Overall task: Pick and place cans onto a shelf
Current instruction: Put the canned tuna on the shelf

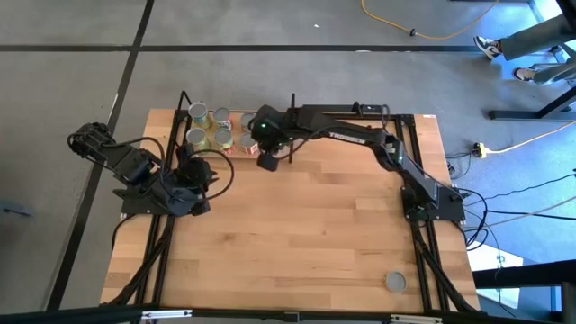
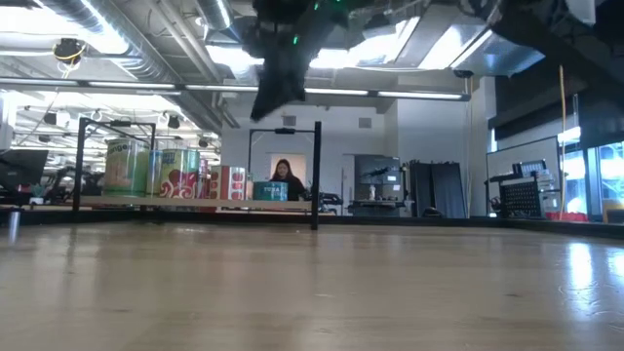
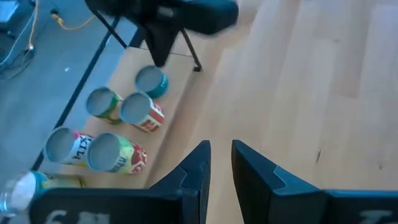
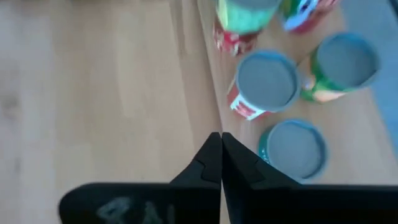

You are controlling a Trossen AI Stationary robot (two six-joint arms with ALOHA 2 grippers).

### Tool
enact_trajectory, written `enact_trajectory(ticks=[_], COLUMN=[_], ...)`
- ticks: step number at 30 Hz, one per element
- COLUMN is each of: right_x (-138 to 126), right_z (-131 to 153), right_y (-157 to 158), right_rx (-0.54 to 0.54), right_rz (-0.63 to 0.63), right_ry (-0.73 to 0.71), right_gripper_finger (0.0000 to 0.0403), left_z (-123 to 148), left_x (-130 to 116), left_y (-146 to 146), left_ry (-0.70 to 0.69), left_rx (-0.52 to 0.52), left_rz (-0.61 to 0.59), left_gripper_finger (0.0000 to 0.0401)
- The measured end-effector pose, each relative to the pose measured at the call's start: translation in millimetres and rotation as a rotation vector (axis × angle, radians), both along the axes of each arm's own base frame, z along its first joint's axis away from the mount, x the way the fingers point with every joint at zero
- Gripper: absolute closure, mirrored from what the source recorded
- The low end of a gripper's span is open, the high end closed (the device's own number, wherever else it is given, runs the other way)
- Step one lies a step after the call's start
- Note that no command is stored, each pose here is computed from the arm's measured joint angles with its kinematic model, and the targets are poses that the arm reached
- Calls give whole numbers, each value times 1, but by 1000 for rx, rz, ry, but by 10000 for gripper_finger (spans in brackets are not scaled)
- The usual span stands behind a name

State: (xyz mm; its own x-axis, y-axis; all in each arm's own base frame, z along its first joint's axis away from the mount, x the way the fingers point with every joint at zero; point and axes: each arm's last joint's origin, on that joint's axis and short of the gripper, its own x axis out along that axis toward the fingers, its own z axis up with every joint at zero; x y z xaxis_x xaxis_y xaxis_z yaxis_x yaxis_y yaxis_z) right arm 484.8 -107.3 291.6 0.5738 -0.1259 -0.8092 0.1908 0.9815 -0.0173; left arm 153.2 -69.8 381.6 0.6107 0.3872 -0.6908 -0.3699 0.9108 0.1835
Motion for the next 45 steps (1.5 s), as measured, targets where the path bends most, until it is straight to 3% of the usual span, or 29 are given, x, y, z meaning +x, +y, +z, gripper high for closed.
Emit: enact_trajectory(ticks=[6,13,20,24,30,37,45], right_x=[-25,-72,-134,-166,-200,-214,-215], right_z=[61,133,183,199,216,222,221], right_y=[30,64,73,72,69,60,52], right_rx=[-49,-192,-298,-380,-415,-445,-412], right_rz=[32,-20,-181,-263,-313,-375,-449], right_ry=[-113,-241,-283,-254,-262,-261,-270], right_gripper_finger=[402,402,402,402,402,402,402], left_z=[0,2,10,6,-29,-75,-114], left_x=[4,18,54,77,105,128,147], left_y=[9,40,85,119,172,213,228], left_ry=[23,64,-15,-50,74,188,265], left_rx=[41,106,41,45,-43,-162,-232], left_rz=[17,72,-85,-127,-151,-205,-361], left_gripper_finger=[342,342,342,342,342,342,342])
